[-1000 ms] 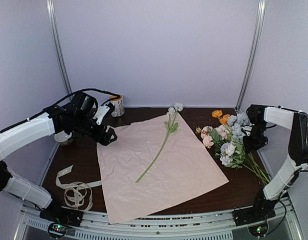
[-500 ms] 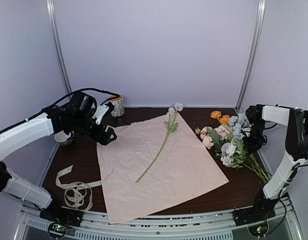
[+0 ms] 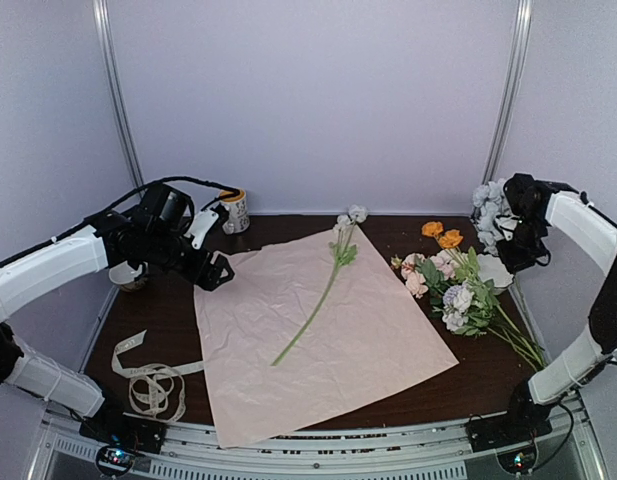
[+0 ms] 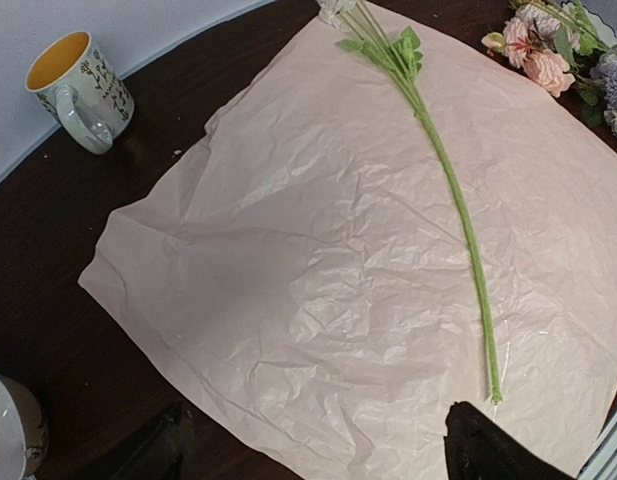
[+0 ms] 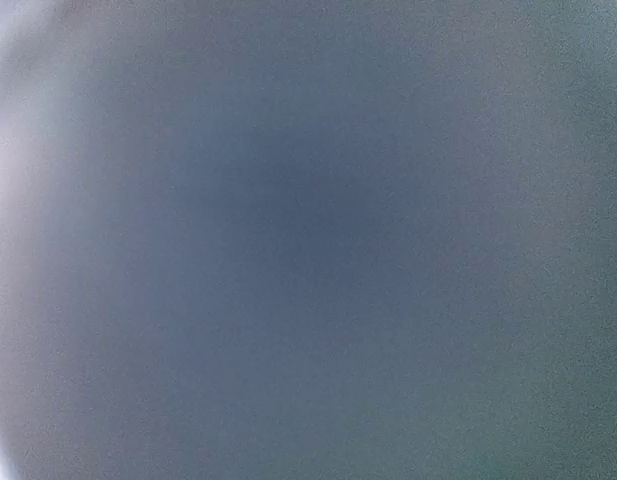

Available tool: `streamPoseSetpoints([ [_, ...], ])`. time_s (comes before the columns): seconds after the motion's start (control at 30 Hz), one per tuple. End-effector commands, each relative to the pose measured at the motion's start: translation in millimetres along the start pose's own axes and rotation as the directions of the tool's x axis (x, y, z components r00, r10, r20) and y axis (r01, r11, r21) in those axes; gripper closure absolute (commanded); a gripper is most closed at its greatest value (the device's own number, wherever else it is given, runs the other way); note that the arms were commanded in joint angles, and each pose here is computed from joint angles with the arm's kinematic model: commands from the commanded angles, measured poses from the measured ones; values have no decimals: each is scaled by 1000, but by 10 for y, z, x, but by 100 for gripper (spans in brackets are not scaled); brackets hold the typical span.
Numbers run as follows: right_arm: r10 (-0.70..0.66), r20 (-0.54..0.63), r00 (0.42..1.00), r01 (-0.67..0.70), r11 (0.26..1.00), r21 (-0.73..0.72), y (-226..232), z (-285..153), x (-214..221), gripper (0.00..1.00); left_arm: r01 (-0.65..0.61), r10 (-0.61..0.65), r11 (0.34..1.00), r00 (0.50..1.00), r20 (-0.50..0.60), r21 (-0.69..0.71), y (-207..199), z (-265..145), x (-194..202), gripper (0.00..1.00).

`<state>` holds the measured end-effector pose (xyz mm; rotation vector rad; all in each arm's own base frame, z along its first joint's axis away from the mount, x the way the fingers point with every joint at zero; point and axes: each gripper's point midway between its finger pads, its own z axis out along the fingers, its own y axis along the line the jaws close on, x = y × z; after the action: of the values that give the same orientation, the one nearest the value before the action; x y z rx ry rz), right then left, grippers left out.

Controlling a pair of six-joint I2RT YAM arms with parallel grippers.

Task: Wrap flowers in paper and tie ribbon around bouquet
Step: Pick up the fake flower from the corner of the board, then pass from the right arm to the left

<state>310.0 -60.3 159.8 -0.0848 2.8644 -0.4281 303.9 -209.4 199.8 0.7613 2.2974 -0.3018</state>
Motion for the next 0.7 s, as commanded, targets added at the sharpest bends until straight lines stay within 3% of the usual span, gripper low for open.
streamPoseSetpoints([
  [0.0, -36, 274, 961, 71, 990, -118, 392, -929, -403, 100, -15, 14, 1000, 999, 33, 26, -48, 16, -52, 11],
  [0.07, -33, 461, 887, 222, 905, -362, 1043, -1572, -594, 100, -25, 20, 997, 997, 77, 67, -122, -17, -119, 11],
  [0.17, 165, 661, 732, 440, 626, -644, 1928, -2638, -728, 100, -67, 31, 980, 982, 188, 187, -343, -134, -264, 13],
  [0.3, 344, 729, 592, 643, 344, -684, 2699, -3440, -696, 100, -187, 23, 909, 915, 403, 373, -738, -500, -570, 19],
  [0.37, 390, 713, 582, 692, 223, -687, 3069, -3672, -651, 100, -294, 14, 844, 849, 528, 449, -984, -797, -733, 19],
  [0.47, 409, 691, 596, 741, 51, -670, 3582, -3944, -549, 100, -420, 36, 765, 784, 619, 488, -1287, -1042, -818, 15],
  [0.67, 354, 668, 655, 727, -55, -684, 4081, -3965, -502, 100, -437, 37, 711, 805, 592, 551, -1442, -987, -926, 17],
])
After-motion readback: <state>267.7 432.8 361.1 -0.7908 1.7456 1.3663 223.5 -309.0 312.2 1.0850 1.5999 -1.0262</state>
